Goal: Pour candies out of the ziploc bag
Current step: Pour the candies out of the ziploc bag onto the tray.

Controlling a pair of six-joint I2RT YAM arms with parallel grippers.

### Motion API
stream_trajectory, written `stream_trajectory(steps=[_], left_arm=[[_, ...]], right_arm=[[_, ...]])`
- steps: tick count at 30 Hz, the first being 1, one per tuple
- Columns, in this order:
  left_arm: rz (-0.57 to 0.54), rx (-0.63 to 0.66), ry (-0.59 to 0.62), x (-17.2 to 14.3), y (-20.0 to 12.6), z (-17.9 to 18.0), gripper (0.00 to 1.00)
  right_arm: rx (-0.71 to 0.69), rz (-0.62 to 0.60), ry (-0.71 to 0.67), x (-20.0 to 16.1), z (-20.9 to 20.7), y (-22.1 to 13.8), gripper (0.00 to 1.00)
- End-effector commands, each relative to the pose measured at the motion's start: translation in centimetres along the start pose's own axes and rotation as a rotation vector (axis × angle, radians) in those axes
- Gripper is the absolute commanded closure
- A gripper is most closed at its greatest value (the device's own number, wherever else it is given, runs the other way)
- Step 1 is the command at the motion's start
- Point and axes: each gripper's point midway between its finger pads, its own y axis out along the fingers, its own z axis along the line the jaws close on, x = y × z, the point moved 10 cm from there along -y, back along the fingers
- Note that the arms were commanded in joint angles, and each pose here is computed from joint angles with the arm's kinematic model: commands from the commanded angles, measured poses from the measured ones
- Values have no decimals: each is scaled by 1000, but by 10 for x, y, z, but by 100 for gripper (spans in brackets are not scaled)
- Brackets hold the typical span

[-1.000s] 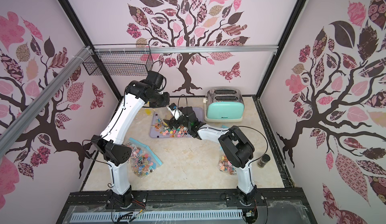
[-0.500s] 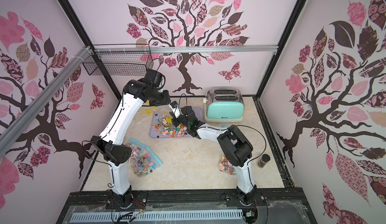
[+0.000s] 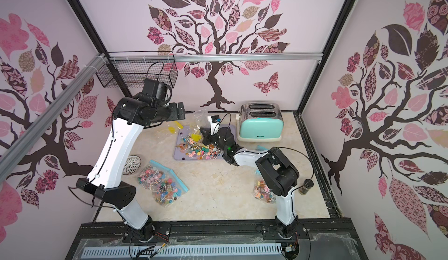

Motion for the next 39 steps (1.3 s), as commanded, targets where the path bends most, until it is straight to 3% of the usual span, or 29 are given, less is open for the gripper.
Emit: stream_trajectory(steps=[1, 4, 6, 8, 10, 12, 13, 16, 19, 25, 35, 37, 39], left_arm=[[36, 32, 30, -9, 10, 5, 2], [54, 45, 35, -17, 13, 7, 2], [74, 51, 44, -20, 15, 9, 2], [82, 79, 56, -26, 18, 12, 2], [91, 92, 57, -30, 22, 14, 2], [108, 81, 56, -34, 27, 13, 2], [113, 76, 56, -36, 29, 13, 2], [122, 97, 58, -43, 35, 16, 2], [103, 95, 55, -44, 33, 19, 2], [53, -15, -56, -52, 29, 48, 2], [76, -121, -91, -76, 30, 58, 6], [85, -129, -93, -82, 30, 59, 6], [93, -108, -97, -89, 30, 62, 7]], right_arm=[[45, -134, 151, 15, -4, -21, 100], [65, -72, 233, 12, -24, 1, 100], [149, -95, 342, 11, -30, -15, 100], [62, -148, 325, 6, -32, -31, 100], [28, -99, 339, 3, -48, -20, 100], [151, -134, 428, 10, -54, -28, 100], [135, -144, 436, 10, -52, -35, 100], [68, -121, 356, 20, -46, -43, 100], [22, -16, 251, 35, -36, -36, 100], [-333, 260, -137, 49, -8, -64, 100], [-1089, 610, -505, 60, -33, -147, 100], [-1166, 651, -563, 60, -37, -151, 100], [-1142, 679, -580, 59, -35, -149, 100]])
